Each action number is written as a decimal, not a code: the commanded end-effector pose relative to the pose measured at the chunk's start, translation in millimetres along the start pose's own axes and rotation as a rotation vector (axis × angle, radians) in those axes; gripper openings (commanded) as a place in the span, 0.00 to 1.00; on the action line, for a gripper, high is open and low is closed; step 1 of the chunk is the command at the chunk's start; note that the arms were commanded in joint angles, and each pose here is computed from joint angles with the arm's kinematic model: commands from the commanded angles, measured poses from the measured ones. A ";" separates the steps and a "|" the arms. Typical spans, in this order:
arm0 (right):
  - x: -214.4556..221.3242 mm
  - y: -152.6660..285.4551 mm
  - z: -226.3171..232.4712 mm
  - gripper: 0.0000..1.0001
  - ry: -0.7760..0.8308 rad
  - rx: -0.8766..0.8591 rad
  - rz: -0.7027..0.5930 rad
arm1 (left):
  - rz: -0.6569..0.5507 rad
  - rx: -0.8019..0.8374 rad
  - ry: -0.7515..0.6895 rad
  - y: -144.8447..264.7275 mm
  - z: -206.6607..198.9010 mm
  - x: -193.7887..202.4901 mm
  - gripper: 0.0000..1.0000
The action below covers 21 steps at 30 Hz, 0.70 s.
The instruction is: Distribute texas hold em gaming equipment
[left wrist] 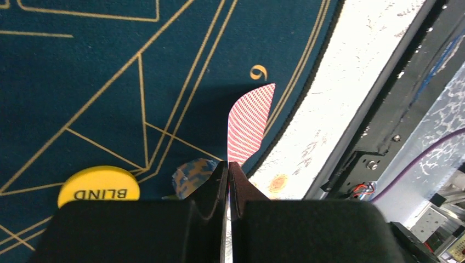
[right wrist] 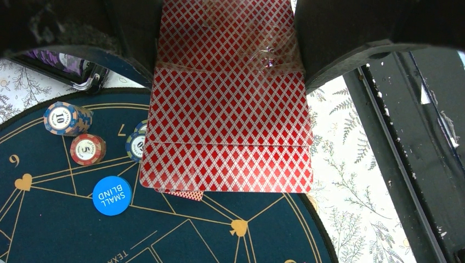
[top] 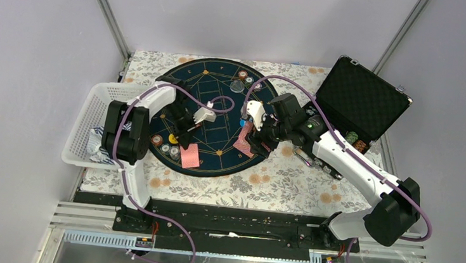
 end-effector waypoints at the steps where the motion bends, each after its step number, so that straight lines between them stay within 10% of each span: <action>1: -14.5 6.3 5.6 0.04 0.023 -0.009 -0.066 | 0.027 -0.056 -0.064 -3.7 21.0 -5.8 0.04; 9: -13.2 5.8 5.0 0.04 0.020 -0.006 -0.061 | 0.056 -0.090 -0.102 -16.9 37.5 -12.2 0.10; 21: -14.7 7.1 5.7 0.04 0.018 -0.008 -0.063 | 0.053 -0.196 -0.115 -10.5 49.7 -20.3 0.48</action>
Point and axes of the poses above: each gripper's point midway between its finger pads, its own y axis back along the fingers, its own z axis along the line the jaws close on, x = y × z, the point moved 4 cm from there along y, back along the fingers, and after that the axes turned 15 degrees about -y, right-handed, at the moved point
